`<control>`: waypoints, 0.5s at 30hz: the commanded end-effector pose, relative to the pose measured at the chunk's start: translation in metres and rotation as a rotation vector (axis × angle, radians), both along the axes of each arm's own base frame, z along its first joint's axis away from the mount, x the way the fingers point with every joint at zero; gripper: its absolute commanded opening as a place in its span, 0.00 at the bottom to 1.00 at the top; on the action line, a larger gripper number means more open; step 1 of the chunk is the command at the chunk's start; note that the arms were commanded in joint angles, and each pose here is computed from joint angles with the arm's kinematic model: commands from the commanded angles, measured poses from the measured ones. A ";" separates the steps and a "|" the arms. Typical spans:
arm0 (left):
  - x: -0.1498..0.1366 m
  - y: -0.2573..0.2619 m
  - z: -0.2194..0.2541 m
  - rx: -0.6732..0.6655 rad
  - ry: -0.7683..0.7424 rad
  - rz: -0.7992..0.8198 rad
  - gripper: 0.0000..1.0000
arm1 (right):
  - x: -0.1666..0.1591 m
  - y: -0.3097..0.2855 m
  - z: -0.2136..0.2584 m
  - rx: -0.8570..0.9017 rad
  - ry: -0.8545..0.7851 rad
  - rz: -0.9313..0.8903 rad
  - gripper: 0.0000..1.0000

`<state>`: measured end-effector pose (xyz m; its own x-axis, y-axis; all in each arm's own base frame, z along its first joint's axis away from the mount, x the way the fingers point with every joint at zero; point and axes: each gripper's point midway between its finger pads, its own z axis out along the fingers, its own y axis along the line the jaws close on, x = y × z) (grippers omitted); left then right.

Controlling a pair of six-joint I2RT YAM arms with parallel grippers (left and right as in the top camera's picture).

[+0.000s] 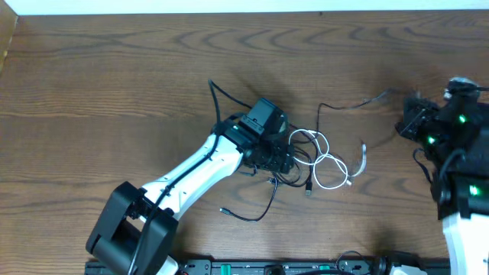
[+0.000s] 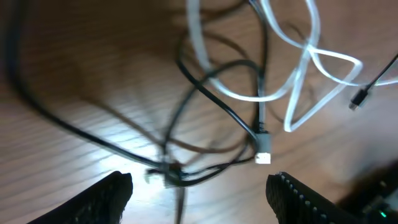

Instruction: Untangle cables

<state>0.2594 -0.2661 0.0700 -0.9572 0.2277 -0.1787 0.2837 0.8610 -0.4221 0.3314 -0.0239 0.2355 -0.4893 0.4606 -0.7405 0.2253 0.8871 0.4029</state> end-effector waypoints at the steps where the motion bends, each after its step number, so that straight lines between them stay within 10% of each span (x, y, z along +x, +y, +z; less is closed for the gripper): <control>1: 0.009 0.015 -0.003 0.045 -0.010 0.041 0.73 | -0.006 -0.060 -0.019 -0.299 0.124 -0.183 0.01; 15: 0.011 0.022 -0.004 0.053 0.002 0.059 0.73 | -0.043 -0.189 0.064 -0.384 0.178 -0.682 0.01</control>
